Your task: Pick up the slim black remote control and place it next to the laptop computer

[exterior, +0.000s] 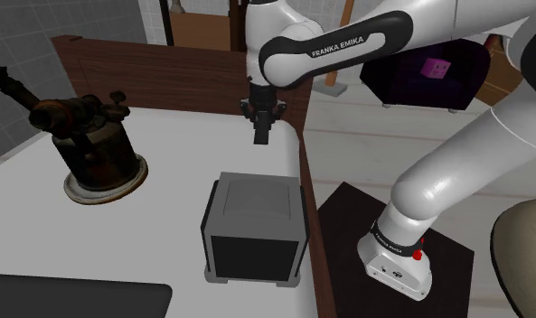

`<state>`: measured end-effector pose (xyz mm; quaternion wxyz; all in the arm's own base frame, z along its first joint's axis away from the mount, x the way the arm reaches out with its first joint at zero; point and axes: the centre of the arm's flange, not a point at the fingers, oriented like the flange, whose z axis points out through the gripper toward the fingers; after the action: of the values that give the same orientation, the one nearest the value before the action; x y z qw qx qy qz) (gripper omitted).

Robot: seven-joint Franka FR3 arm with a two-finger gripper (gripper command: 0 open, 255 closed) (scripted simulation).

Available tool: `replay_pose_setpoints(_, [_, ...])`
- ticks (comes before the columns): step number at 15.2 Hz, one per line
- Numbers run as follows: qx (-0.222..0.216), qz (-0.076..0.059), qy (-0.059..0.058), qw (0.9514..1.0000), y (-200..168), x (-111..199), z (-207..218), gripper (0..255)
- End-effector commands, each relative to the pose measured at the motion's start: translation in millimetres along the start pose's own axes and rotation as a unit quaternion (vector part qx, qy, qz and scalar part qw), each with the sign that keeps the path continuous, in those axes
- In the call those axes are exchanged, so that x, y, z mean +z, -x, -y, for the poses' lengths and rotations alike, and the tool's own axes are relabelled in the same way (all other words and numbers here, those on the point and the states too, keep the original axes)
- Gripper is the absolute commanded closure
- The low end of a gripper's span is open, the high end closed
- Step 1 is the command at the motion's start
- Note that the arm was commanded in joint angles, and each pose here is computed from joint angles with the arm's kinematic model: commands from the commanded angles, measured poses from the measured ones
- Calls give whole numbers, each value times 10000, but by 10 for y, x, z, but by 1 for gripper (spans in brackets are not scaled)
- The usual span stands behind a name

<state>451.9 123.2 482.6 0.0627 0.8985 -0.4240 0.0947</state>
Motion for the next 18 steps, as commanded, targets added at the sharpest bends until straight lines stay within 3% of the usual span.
replay_pose_setpoints(1, [8,-1,3,10000,274,-81,2,255])
replay_pose_setpoints(18, [8,-1,3,10000,2459,-585,87,255])
